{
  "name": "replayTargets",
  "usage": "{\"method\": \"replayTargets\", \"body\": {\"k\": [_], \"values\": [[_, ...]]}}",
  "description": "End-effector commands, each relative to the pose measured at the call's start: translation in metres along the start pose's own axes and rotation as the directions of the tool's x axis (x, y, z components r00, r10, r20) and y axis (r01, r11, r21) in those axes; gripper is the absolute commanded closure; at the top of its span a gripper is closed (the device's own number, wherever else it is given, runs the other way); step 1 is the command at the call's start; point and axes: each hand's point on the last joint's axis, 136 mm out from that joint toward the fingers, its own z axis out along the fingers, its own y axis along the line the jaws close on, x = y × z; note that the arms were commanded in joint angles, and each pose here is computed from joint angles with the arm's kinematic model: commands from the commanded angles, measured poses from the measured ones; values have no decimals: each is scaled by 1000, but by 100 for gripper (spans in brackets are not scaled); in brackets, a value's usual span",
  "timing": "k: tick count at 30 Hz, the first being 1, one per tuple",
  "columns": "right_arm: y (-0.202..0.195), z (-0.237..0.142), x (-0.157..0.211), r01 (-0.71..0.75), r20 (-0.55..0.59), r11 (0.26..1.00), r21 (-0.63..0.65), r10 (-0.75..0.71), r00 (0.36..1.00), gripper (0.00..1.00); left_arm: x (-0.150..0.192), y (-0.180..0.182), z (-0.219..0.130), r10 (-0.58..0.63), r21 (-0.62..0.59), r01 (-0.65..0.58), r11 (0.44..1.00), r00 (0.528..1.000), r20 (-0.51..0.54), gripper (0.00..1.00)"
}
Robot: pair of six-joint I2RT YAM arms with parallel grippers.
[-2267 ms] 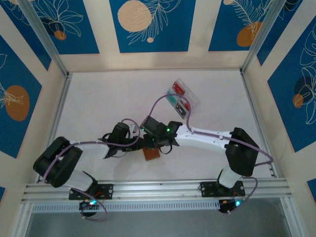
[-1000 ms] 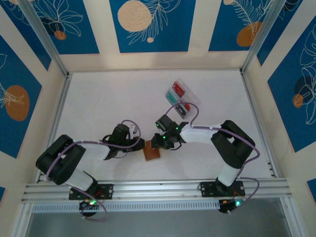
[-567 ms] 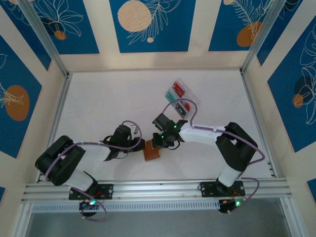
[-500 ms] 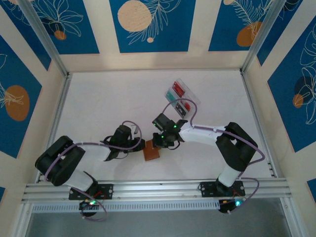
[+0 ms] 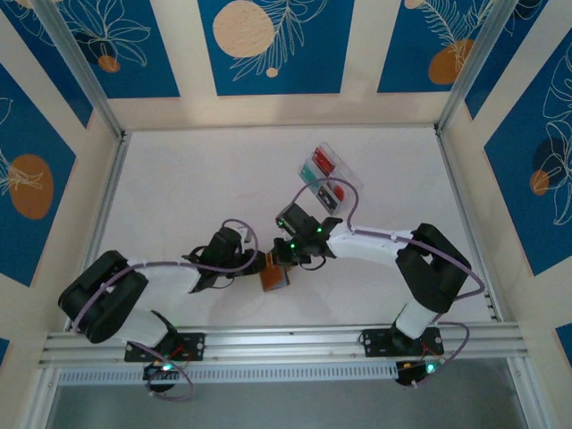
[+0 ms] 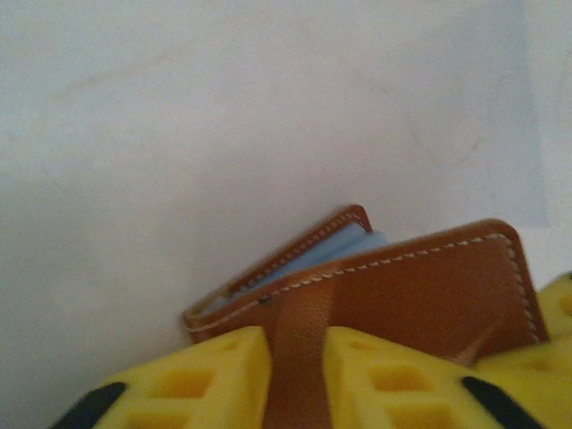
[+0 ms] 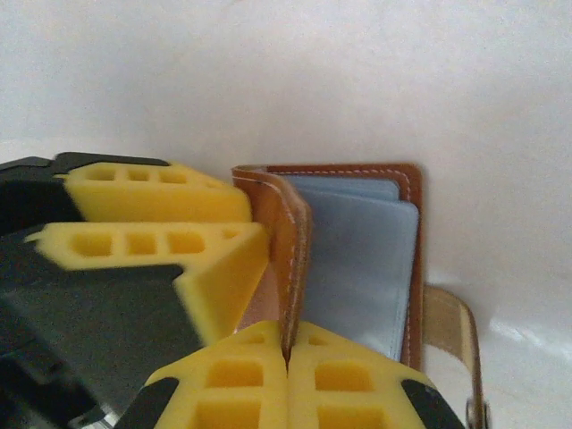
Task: Put the credit cards into the card holder
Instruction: Open the card holder at the bottom-center of the table.
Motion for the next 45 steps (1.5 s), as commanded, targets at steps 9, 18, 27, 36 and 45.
{"method": "replayTargets", "body": {"k": [9, 18, 27, 36, 45], "values": [[-71, -76, 11, 26, 108, 884, 467, -86, 990, 100, 22, 8, -72, 38, -164, -52, 985, 995, -89, 59], [-45, -32, 4, 120, 17, 791, 600, -162, 987, 100, 40, 34, -83, -36, -245, 12, 970, 995, -94, 62], [-2, 8, 15, 139, -57, 939, 315, -127, 990, 80, 44, 35, -84, -49, -240, 24, 971, 994, -97, 62], [-9, 9, 20, 4, -97, 999, 47, 1, 995, 48, 32, 8, -81, -13, -161, -7, 987, 993, -117, 61], [-22, 5, 18, -139, -122, 982, -130, 123, 985, 42, 18, -27, -64, 14, -81, -27, 996, 988, -154, 69]]}}
